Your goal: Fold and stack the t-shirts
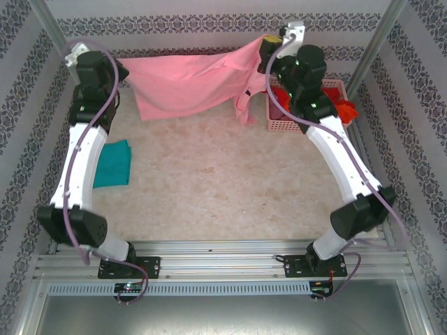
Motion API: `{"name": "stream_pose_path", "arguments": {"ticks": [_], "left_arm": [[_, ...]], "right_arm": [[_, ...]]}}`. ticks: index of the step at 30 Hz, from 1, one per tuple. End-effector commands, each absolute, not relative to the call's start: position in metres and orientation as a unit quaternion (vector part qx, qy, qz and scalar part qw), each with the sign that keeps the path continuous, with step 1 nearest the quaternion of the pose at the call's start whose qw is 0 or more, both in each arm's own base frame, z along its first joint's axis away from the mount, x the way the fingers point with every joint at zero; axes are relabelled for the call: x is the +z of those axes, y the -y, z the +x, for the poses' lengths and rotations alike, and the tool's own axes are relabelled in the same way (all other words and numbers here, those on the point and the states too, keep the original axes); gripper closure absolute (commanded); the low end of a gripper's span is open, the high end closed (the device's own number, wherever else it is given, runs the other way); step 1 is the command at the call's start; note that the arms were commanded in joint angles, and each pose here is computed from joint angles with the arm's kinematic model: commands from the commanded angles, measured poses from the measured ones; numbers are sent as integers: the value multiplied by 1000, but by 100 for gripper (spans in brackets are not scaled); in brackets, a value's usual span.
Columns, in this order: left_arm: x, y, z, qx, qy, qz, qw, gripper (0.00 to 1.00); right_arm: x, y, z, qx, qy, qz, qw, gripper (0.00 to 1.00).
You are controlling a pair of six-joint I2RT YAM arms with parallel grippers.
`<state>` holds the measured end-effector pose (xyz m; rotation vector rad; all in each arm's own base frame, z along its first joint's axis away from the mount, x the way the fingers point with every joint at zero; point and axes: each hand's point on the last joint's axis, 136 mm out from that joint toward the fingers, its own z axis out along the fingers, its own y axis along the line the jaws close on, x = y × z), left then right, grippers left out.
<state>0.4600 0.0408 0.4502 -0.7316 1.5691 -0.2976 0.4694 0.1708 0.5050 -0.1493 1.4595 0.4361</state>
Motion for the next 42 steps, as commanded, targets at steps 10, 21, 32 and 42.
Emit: {"name": "stream_pose_path", "arguments": {"ticks": [10, 21, 32, 42], "left_arm": [[245, -48, 298, -74, -785, -408, 460, 100], [89, -54, 230, -16, -808, -489, 330, 100], [44, -61, 194, 27, -803, -527, 278, 100], [68, -75, 195, 61, -795, -527, 296, 48]], "right_arm": [[261, -141, 349, 243, -826, -20, 507, 100], [79, -134, 282, 251, -914, 107, 299, 100], [35, -129, 246, 225, -940, 144, 212, 100], [84, -123, 255, 213, -929, 106, 284, 38]]}}
